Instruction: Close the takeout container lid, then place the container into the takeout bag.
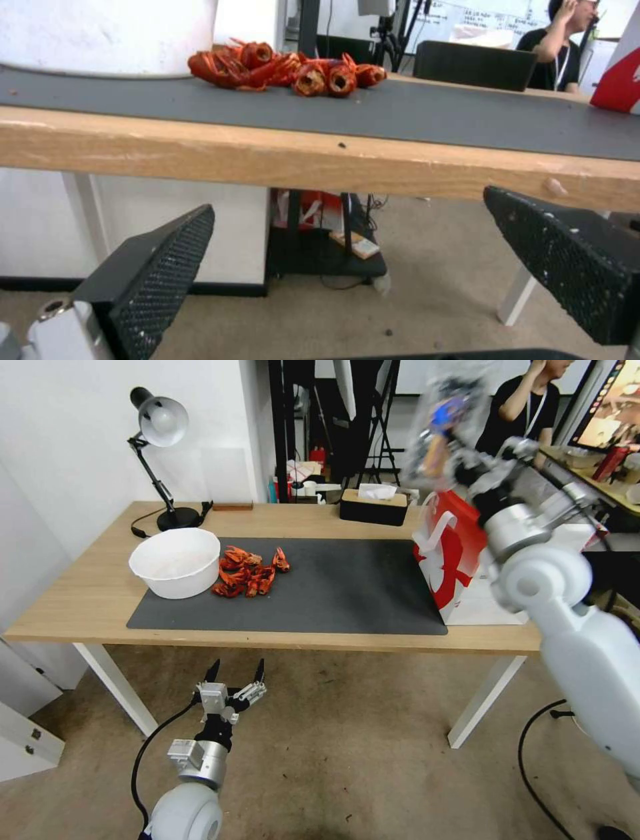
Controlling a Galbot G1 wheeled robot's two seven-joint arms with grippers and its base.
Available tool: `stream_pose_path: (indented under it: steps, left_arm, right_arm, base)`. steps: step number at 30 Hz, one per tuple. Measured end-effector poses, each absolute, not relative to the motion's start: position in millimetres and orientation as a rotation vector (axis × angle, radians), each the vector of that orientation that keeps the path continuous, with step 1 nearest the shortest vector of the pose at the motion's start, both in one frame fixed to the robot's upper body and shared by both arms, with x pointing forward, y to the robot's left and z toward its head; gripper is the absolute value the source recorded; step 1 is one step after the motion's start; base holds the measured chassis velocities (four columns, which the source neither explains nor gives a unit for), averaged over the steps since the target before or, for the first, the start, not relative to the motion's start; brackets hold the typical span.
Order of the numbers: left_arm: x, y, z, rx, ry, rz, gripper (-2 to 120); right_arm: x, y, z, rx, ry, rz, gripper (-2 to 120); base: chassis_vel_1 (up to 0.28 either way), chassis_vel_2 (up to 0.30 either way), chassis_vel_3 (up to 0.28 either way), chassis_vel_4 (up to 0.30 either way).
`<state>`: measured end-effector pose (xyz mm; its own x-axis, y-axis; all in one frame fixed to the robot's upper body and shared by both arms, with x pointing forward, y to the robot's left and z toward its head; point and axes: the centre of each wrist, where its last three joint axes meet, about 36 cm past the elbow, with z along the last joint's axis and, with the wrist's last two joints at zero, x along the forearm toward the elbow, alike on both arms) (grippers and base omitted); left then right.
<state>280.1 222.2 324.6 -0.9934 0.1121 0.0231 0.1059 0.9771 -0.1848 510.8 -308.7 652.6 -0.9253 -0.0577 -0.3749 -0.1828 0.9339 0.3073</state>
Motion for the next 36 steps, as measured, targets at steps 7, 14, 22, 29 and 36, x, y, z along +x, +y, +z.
stream_pose_path:
  steps: [7,14,22,29,36]
  left_arm:
    - [275,220,323,-0.167,-3.082,0.298,100]
    - [273,219,322,-0.159,-3.076,0.304,100]
    - [272,216,324,-0.155,-3.079,0.315,100]
    - [268,215,327,-0.177,-3.079,0.309,100]
    - [268,214,327,-0.163,-3.074,0.311,100]
  right_arm:
    - [517,-354,660,0.068,2.749,0.463,0]
    - [513,-369,655,0.140,2.790,0.488,0]
    - [505,-373,657,0.109,2.885,0.882,9]
    - [508,-382,652,0.104,2.910,1.063,37]
    - [507,-381,648,0.088,2.920,1.043,65]
  base:
    - [0.000,0.000,0.000,0.000]
    - [0.000,0.000,0.000,0.000]
    - [0.000,0.000,0.000,0.000]
    - [0.000,0.000,0.000,0.000]
    - [0.000,0.000,0.000,0.000]
